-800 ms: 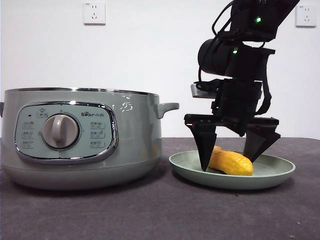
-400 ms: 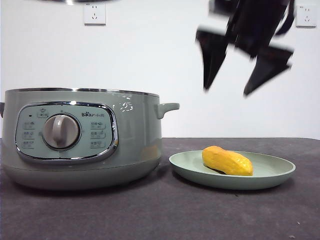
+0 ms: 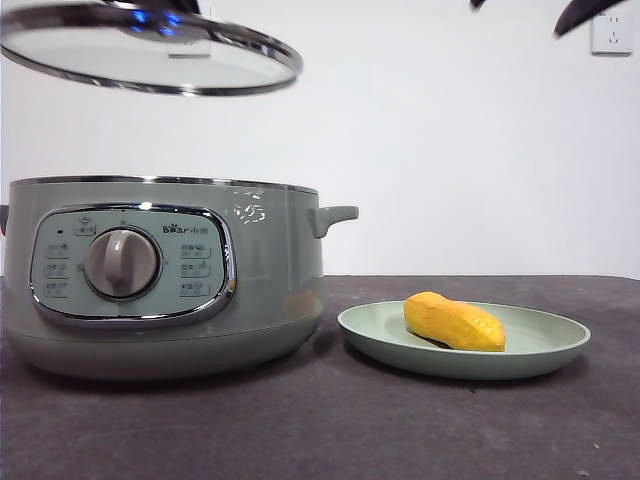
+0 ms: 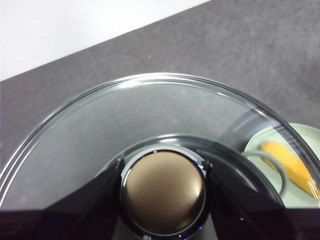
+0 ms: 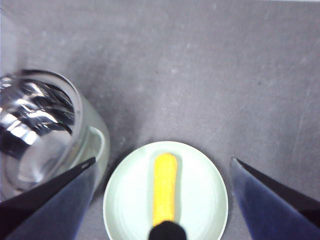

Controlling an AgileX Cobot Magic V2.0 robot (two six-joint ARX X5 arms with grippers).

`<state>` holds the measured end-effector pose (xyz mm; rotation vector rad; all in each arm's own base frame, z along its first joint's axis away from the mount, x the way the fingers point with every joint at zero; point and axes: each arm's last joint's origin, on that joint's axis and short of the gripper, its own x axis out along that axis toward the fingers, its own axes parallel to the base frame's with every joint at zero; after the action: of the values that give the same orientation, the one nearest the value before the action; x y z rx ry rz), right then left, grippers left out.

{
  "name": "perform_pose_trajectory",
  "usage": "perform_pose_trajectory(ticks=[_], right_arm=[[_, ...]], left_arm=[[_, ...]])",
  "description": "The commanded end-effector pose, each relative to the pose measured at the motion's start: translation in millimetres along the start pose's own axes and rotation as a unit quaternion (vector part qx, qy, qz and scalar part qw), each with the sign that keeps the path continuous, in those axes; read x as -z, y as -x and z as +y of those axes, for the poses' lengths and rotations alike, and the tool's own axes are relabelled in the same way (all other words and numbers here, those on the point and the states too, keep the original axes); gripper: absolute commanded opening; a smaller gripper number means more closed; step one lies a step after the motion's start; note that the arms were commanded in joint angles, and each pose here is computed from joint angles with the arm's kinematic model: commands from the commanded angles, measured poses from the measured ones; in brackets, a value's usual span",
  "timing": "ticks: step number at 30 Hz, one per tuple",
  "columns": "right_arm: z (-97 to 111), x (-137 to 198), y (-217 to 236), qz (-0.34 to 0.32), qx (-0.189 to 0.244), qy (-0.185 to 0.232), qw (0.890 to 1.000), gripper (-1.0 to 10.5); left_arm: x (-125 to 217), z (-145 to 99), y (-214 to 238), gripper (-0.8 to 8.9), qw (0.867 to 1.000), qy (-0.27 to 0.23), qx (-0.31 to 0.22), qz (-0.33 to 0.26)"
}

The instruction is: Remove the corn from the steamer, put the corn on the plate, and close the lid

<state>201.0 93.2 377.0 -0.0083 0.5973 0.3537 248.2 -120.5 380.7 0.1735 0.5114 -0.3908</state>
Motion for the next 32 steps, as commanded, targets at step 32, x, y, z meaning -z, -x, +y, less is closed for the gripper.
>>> perform_pose_trajectory(ticks=[32], right_arm=[[-2, 7, 33, -0.011, 0.0, -0.004, 1.0, 4.4]], left_arm=[[74, -10, -56, 0.0, 0.998, 0.052, 0.026, 0.027]])
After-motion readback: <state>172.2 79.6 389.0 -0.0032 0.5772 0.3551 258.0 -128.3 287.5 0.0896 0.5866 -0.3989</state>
